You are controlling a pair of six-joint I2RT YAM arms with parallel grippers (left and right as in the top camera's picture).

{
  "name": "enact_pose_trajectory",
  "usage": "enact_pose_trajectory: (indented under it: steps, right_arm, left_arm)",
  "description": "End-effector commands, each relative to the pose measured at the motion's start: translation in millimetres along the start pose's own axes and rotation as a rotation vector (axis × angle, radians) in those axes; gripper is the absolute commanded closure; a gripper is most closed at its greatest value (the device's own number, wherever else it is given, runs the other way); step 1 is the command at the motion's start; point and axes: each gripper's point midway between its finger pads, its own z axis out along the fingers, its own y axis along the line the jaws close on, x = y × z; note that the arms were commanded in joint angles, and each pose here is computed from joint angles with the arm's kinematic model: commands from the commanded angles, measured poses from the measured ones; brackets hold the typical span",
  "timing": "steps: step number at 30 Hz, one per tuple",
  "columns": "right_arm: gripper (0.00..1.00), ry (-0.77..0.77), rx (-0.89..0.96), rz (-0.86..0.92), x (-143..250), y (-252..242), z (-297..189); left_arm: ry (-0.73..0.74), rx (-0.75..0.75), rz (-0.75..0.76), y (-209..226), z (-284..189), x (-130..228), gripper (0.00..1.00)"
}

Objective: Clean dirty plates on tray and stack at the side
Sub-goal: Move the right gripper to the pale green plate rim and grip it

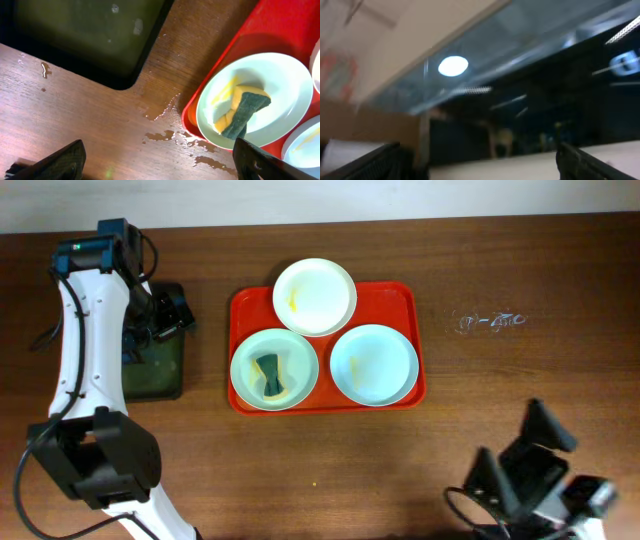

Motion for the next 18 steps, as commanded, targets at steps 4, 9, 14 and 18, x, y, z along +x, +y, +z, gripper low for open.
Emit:
enact_pose_trajectory:
  steps: [4,9,14,18]
  right_arm:
    - [0.02,0.144,0.238,-0.258,-83.6,-1.8,83.1]
    - [0.02,0.986,0.219,-0.072,24.8,-36.0,138.0]
    - [0.22,1.289,-0.202,0.536,123.6,-3.2,164.0]
    - [0.23,1.687,0.155,0.373,249.9,-36.0,100.1]
  left_arm:
    - [-0.012,-0.002,-0.007,-0.4,-1.0,-2.3,0.10]
    - [-0.019,0.001,-0.007,-1.2,-1.1,-3.9,0.08]
    - [-0.019,0.001,-0.007,-1.1,-1.1,-4.0,0.07]
    - [-0.021,0.001,-0.007,-1.2,-1.1,-4.3,0.07]
